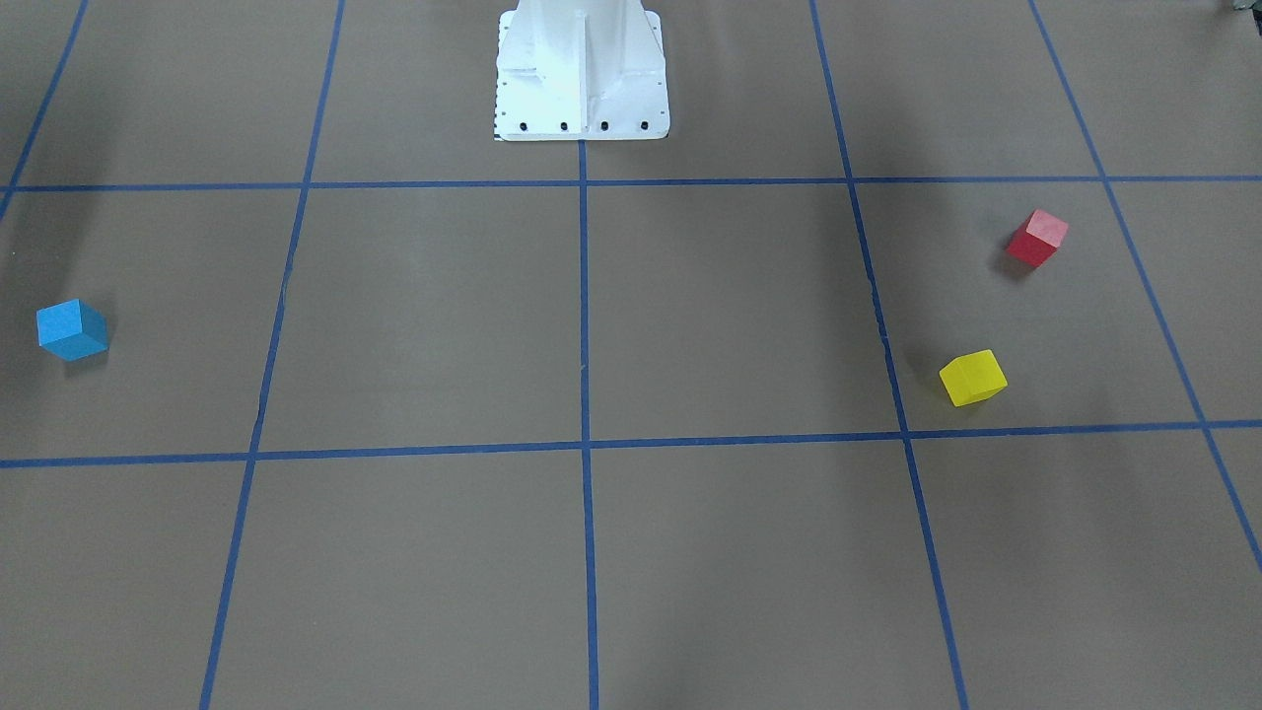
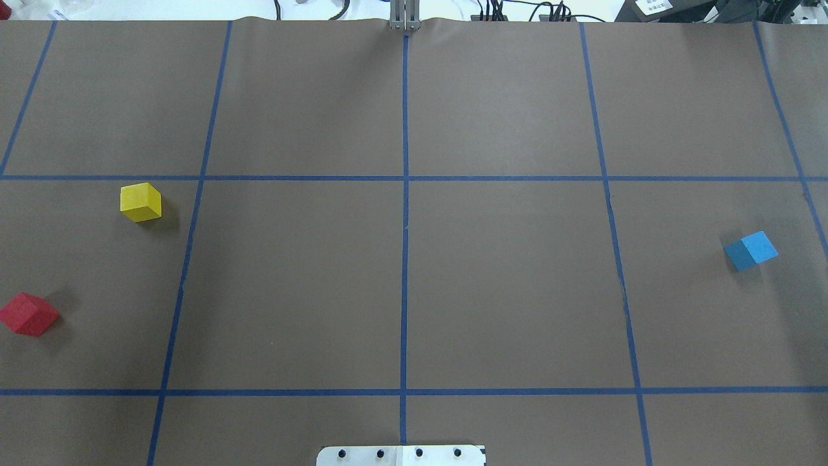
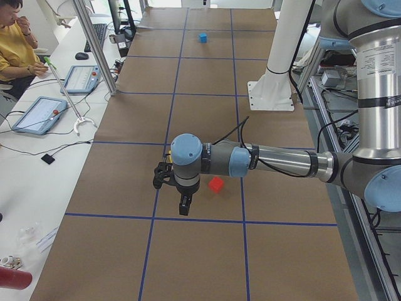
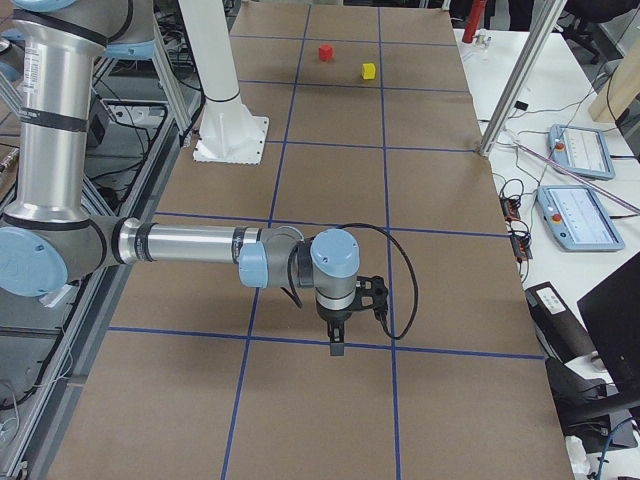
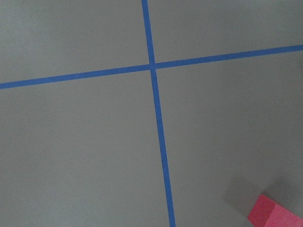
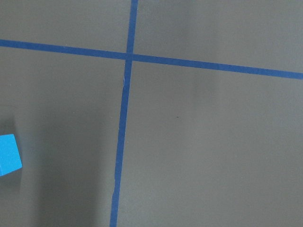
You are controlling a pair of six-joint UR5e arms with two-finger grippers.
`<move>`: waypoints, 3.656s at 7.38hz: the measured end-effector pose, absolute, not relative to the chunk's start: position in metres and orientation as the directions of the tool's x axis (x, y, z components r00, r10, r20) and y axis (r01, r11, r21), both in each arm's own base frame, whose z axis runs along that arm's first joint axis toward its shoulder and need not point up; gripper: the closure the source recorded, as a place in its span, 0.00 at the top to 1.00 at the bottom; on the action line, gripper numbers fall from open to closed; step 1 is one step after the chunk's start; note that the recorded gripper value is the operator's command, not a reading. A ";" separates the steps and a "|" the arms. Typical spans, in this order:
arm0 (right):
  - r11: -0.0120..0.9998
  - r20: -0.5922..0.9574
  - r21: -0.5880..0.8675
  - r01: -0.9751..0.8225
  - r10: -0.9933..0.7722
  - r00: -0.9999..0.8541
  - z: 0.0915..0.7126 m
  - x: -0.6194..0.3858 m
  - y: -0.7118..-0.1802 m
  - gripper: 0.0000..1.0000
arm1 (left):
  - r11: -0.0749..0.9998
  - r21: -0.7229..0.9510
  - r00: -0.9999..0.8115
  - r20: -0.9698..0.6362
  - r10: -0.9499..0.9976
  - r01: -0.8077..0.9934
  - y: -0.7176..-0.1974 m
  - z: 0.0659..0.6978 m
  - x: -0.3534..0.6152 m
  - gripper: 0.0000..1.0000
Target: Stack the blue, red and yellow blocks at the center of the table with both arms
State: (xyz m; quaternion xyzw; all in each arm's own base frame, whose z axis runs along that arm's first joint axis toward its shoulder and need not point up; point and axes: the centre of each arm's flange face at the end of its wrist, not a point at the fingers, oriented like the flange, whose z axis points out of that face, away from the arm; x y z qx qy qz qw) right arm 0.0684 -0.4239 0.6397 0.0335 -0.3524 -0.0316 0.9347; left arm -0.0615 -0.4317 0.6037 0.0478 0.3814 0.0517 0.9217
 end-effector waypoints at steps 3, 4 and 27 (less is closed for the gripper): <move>0.995 0.667 0.094 0.036 -0.090 0.740 0.612 0.067 -0.422 1.00 | 0.987 0.148 0.705 -0.694 0.146 -0.059 -0.433 0.594 -0.061 1.00; 0.993 0.667 0.114 0.037 -0.104 0.738 0.603 0.067 -0.423 1.00 | 0.985 0.165 0.705 -0.692 0.157 -0.057 -0.437 0.588 -0.061 1.00; 0.953 0.660 0.291 0.087 -0.266 0.703 0.641 -0.185 -0.415 0.00 | 0.819 0.573 0.700 -0.573 0.427 -0.030 -0.527 0.502 -0.060 1.00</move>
